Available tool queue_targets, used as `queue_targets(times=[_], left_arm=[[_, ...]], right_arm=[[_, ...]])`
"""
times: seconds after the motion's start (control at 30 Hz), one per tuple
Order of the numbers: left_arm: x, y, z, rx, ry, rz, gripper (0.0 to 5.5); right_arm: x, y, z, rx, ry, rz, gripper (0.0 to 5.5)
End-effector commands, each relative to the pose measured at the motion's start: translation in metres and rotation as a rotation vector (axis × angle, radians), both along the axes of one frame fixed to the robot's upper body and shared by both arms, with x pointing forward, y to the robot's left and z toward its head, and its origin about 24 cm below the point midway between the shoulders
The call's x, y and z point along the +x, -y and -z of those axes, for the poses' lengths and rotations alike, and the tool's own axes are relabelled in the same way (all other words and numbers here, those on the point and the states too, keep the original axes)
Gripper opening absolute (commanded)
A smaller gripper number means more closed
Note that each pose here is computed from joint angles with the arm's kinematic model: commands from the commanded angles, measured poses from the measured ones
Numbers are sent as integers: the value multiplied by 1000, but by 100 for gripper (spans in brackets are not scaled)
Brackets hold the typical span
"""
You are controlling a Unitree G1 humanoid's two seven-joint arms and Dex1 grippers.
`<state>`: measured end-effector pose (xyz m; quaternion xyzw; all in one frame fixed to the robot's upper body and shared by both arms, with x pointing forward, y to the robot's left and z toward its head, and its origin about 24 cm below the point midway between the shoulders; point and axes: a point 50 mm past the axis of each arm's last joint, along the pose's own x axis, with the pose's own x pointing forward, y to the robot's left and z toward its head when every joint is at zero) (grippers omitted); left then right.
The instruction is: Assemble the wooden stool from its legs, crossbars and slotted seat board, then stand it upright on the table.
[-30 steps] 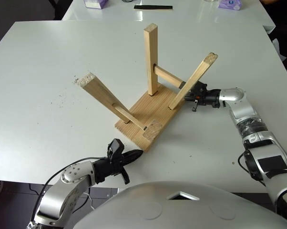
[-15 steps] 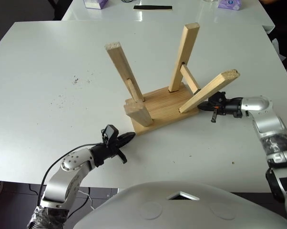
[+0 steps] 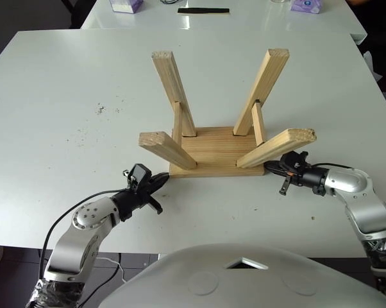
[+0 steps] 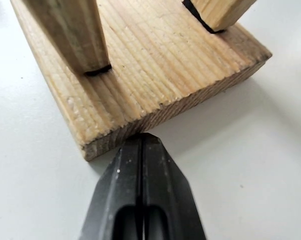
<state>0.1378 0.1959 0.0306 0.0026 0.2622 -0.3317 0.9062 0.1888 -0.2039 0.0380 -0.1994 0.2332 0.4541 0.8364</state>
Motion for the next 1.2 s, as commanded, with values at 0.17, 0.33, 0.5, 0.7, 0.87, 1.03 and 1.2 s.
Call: queue_targets(times=[0.17,0.33,0.5,0.7,0.87,1.03,1.2], left_arm=[[-2,-15,6,21,-71,3,2],[0,-16,10,34,-75,28,2],[0,-23,11,61,-72,18,2],[9,-16,12,57,-49,58,2],[12,-10,10,41,-34,85,2],[12,0,3,0,-13,133,2],[11,3,-5,-18,7,157,2]], right_arm=[[-3,6,0,1,-31,-43,0],[-3,12,-2,-10,-38,-50,0],[-2,18,-5,-31,-39,-64,0],[0,9,-7,-4,-34,-96,0],[-2,-1,-6,17,-37,-136,0],[-5,-9,-6,38,-47,-165,0],[-4,-11,-9,54,-42,-178,0]])
